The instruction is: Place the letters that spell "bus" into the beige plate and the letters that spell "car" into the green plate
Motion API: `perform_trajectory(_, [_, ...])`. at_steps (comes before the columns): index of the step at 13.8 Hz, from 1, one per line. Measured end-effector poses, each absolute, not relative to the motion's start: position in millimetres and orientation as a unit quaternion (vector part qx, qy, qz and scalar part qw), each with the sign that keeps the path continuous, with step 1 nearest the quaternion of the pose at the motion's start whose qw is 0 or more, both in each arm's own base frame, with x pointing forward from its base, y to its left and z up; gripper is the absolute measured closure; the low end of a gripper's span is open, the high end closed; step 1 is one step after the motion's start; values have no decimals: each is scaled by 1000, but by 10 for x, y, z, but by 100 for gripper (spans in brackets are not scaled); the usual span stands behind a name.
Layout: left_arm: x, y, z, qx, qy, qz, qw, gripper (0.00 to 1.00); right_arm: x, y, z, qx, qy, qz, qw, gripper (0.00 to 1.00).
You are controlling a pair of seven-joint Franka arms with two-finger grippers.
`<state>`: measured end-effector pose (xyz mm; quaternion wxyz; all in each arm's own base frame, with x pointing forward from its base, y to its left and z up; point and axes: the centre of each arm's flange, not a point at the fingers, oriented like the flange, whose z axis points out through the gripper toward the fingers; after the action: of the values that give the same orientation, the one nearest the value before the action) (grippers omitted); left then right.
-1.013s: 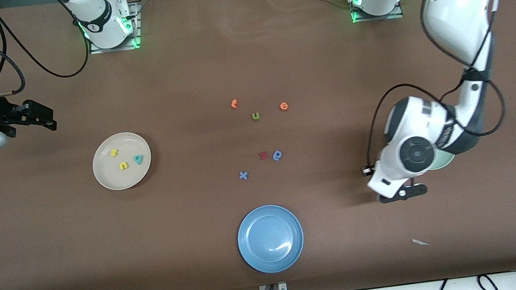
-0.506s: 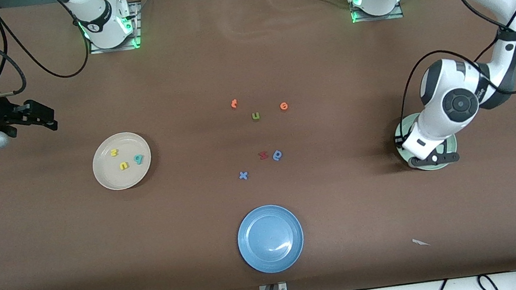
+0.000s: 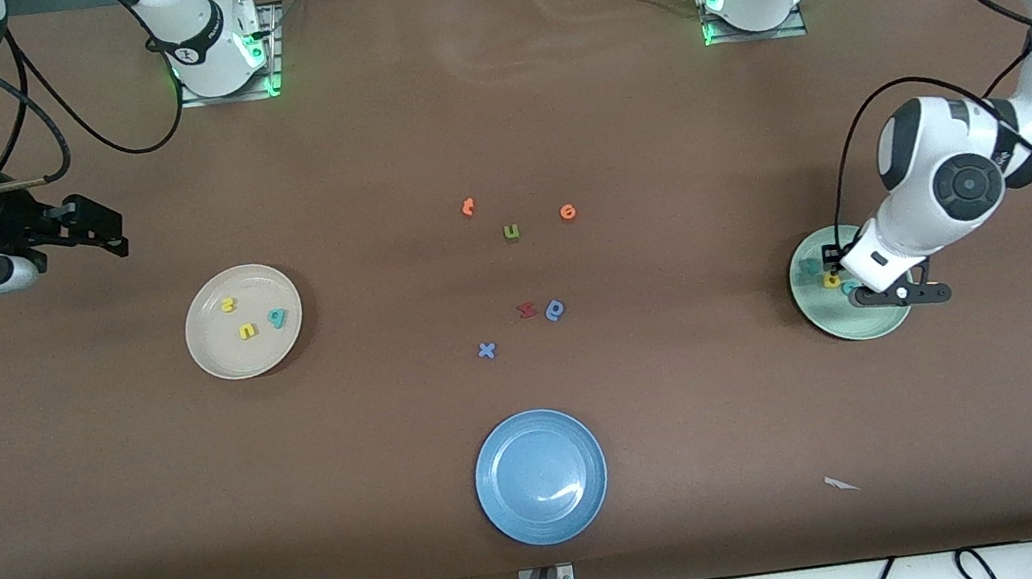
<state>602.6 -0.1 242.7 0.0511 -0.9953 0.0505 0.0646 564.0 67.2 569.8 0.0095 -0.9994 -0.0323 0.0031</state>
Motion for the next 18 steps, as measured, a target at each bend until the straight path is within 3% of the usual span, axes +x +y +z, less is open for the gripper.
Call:
perform_trajectory(4, [6294,-178,3218,-992,46,101,64,1,5643,695,5704,-999,-34,0,10,0])
perform_trajectory(10, [6410,136,3731,-996,14,85,23,0,5648,690,5708,-999,-34,-2,10,0])
perform_trajectory(12, [6311,282,4093,-996,16,83,3,0,5650,689,5708,-999,-34,-2,10,0])
perform_trajectory(18, [5897,8,5389,-999,36,32,23,0,5652,690,5709,-999,-34,-3,10,0])
